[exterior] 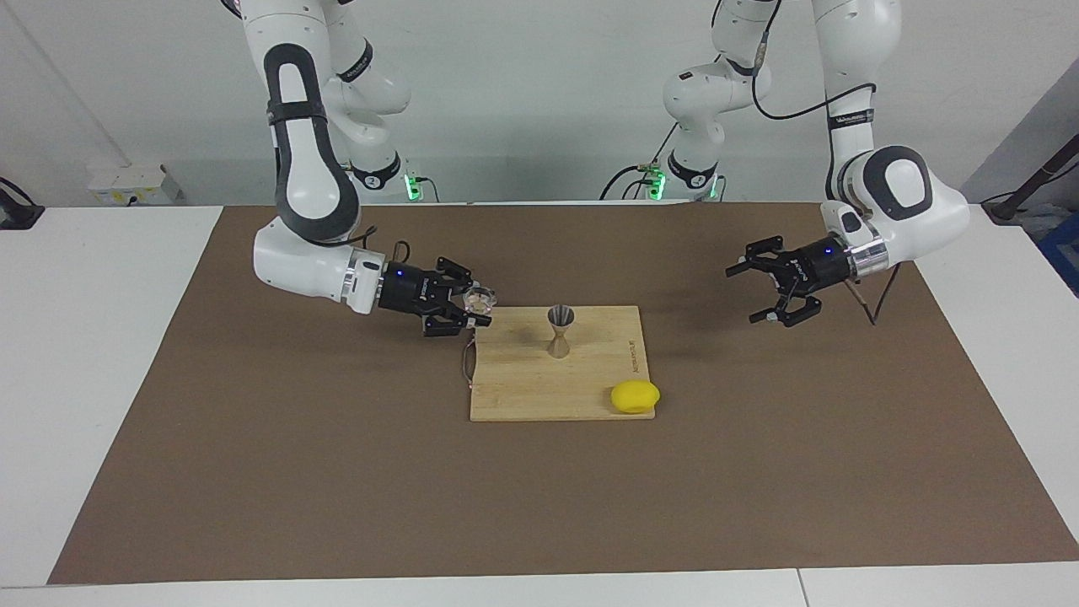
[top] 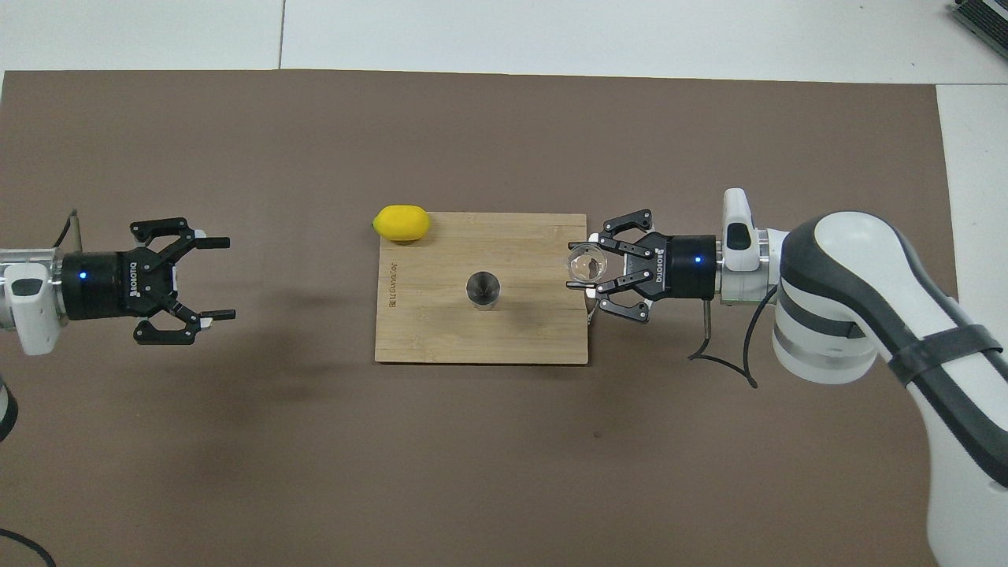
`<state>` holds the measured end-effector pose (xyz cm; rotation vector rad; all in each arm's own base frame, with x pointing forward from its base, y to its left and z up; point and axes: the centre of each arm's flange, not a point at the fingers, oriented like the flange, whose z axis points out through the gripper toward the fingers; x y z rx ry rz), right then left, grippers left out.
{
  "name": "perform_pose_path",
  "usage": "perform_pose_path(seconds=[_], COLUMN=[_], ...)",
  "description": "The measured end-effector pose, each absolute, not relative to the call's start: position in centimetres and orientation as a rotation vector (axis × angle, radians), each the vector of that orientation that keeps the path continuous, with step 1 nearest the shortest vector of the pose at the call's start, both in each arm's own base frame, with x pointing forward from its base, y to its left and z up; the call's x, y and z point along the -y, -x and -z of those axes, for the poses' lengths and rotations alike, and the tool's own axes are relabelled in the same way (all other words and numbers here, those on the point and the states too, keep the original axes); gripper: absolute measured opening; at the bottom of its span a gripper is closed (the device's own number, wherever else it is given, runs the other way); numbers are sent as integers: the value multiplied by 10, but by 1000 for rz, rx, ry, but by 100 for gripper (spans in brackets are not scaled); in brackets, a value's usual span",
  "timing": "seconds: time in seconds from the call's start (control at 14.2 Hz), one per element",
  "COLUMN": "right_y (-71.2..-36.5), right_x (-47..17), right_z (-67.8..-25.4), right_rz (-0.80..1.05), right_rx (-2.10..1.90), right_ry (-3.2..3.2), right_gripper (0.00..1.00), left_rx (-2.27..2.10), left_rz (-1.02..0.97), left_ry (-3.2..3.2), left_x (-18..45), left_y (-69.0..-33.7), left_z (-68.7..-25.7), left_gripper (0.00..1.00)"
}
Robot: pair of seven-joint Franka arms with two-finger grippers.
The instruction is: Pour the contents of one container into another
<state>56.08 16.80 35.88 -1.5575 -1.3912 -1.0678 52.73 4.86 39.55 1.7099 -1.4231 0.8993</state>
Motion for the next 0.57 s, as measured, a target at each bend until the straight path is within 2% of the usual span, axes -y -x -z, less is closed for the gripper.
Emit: perform_pose_path(seconds=[0.57], right_y=[-554], right_x=[-207], right_z=[-358], right_rz=[1081], right_rx=[1403], right_ry=[1611], right_gripper=[49], left_rx=[1527], left_rz=[-499], left_ry=[-1984], left_x=[-87], left_y=[-513], left_z=[-425], left_gripper=[100])
